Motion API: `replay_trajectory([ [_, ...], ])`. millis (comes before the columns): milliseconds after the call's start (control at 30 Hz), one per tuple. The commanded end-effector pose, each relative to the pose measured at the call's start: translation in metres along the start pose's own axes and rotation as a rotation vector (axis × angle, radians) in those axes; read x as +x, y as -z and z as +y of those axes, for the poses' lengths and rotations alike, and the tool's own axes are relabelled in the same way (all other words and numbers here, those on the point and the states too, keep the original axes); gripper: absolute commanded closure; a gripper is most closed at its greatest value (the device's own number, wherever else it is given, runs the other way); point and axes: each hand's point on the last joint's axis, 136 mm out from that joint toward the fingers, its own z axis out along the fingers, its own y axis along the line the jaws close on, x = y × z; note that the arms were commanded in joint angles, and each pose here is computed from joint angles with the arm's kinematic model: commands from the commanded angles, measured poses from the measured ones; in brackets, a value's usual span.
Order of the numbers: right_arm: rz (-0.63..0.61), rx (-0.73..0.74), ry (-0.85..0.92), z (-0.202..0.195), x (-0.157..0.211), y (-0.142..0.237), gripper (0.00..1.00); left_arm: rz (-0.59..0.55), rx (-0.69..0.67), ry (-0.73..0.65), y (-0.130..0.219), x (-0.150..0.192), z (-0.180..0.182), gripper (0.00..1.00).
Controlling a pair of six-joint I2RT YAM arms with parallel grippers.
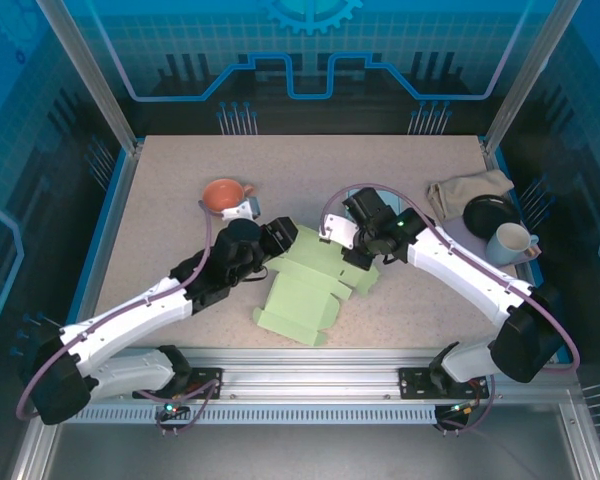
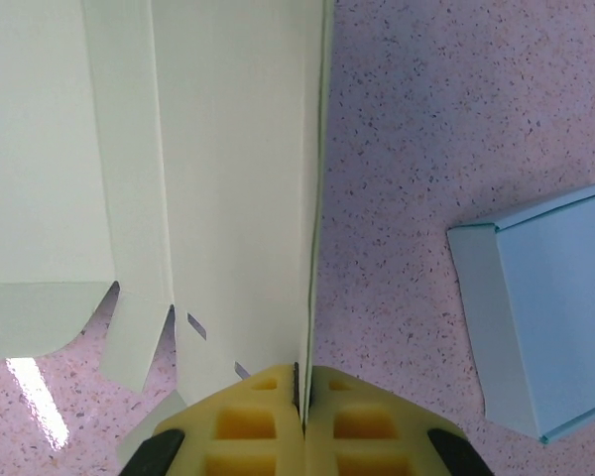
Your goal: Fold the paper box
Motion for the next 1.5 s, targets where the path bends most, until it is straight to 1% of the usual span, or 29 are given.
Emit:
replay_trajectory([
  [0,-0.012,0.003,0.013,0.005,-0.004,0.001,1.0,-0.069,0.01,-0.04,0.003,-0.018,-0.014,0.53],
  [167,-0.017,0.004,0.015,0.005,-0.005,0.001,1.0,-0.12,-0.064,-0.082,0.01,-0.029,-0.002,0.53],
  [267,-0.018,0.004,0.016,0.006,-0.005,0.001,1.0,-0.14,-0.072,-0.082,0.013,-0.031,0.004,0.53],
  [533,-0.018,-0.003,0.02,0.007,-0.006,0.0,1.0,-0.033,-0.003,-0.081,-0.006,-0.011,-0.014,0.54],
  [700,-0.017,0.003,0.023,0.006,-0.005,-0.001,1.0,0.041,0.006,-0.056,-0.017,0.004,-0.017,0.54],
  [900,-0.018,0.004,0.02,0.005,-0.005,-0.003,1.0,0.058,0.035,-0.006,-0.011,0.014,-0.017,0.56],
  [1200,-0.086,-0.022,0.035,0.012,-0.013,0.003,1.0,0.128,0.072,0.047,-0.019,0.036,-0.022,0.58],
  [1367,-0.114,-0.013,0.033,0.011,-0.016,0.007,1.0,0.138,0.076,0.068,-0.023,0.043,-0.021,0.58],
  [1467,-0.127,-0.014,0.033,0.011,-0.018,0.009,1.0,0.132,0.06,0.076,-0.025,0.045,-0.014,0.59],
])
